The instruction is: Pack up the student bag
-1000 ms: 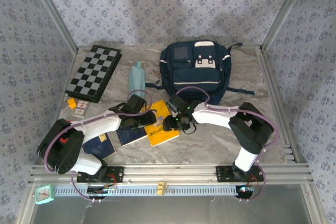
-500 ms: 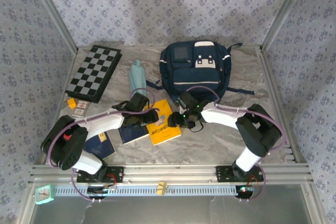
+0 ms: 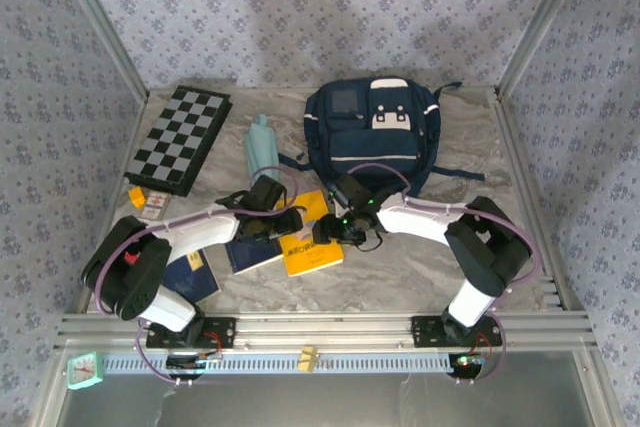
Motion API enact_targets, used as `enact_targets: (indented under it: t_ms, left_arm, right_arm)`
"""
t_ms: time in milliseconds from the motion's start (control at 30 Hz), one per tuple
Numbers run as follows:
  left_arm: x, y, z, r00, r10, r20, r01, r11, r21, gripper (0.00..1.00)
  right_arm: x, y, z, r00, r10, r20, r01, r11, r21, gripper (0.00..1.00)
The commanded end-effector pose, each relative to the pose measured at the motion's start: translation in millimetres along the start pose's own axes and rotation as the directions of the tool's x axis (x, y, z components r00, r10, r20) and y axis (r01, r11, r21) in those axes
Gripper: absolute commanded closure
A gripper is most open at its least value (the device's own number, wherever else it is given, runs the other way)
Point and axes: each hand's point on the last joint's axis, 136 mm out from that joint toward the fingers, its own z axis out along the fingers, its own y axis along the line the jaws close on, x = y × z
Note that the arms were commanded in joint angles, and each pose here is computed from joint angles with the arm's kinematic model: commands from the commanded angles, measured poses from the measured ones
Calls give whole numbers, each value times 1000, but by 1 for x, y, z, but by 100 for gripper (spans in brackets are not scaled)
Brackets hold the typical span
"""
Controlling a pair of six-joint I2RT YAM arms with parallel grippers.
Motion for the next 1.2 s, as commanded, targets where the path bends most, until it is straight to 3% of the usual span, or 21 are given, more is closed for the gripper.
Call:
enact_targets:
  t_ms: [0,333,533,733,1000,1167]
  left_arm:
    - [1,2,3,1000,26,-7,-26,999,-25,34]
    - [3,5,5,1000,30,-8,-30,999,-37,35]
    - [2,3,6,1000,27,-6,-27,999,-30,35]
    - [1,3,7,1000,27,-3,-27,999,-29,35]
    - [-1,-2,3,999,33,4,-33,999,-14,35]
    - [-12,-16,-14,998,37,42,-39,999,38,34]
  right_arm:
    - [-8,23,-21,998,-47,38,49,997,-54,36]
    - [-5,32,-33,997,-57,42,61,993,-96,44]
    - [-4,37,-31,998,-54,29,57,990,-126,54]
    - [-4,33,-31,999,-39,32,43,990,-131,69]
    - [-8,36,-37,998,-31,56,38,989,-144,96]
    - [-11,44,-48,996,-19,87,34,984,-176,100]
